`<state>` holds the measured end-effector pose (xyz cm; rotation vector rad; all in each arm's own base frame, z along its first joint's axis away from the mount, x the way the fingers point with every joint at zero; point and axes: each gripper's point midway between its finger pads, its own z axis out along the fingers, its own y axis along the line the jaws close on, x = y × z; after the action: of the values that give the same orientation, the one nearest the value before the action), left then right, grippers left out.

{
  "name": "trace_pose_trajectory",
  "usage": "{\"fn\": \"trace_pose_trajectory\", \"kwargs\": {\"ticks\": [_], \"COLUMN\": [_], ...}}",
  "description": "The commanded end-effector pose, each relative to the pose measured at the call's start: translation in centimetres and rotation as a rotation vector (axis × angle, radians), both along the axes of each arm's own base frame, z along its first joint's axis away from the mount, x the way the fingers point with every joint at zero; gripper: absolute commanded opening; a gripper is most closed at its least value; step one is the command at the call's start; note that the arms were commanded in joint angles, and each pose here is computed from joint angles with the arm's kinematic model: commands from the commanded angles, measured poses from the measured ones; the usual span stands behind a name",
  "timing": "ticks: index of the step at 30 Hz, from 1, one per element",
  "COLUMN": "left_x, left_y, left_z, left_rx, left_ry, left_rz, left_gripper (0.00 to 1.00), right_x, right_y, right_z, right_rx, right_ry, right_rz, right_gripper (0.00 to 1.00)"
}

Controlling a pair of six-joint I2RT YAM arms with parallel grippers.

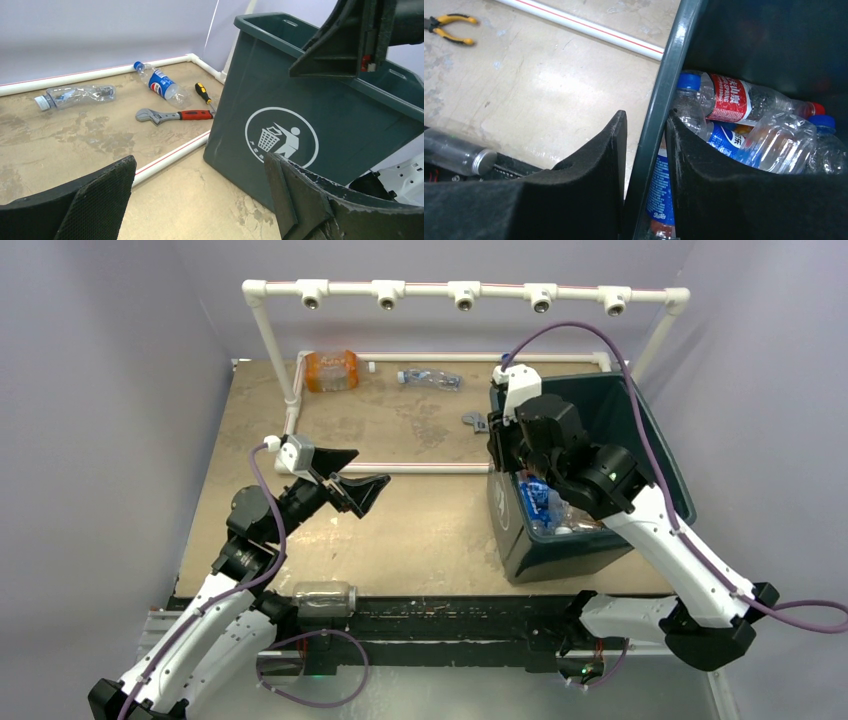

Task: Put the plastic bottles in the bin
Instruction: Move the trash bin to the center of the board.

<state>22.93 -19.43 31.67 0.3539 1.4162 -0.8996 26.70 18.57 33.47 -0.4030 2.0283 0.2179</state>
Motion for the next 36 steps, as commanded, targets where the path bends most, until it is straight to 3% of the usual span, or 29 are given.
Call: {"fn": "trace_pose_trajectory", "kwargs": {"ticks": [1,11,21,36], "left_x": [-0.2,0.1,1.0,3.1], "left_y": [0.3,0.5,2.7,8.1], "left_z": [2.4,2.3,2.7,2.1], "left_rx": [-0.015,-0.007,0.001,0.012], "left_ry": [-0.059,-0.057,-0.070,-0.030], "left_rz": [0.012,0.032,0.165,0.488], "left_gripper": [0.99,0.99,0.99,0.99], "right_x": [-3.4,-9.0,-12.3,-15.4], "right_y": [3.5,7.8,10.1,12.9], "right_z": [3.0,5.3,7.1,4.8], "right_rx": [0.103,0.129,0.157,0.117], "right_ry": [-0.033,-0.071,-0.248,-0.324], "right_rz": [0.229,0.559,0.873,1.079], "right_gripper": [0.00,0.00,0.00,0.00]}}
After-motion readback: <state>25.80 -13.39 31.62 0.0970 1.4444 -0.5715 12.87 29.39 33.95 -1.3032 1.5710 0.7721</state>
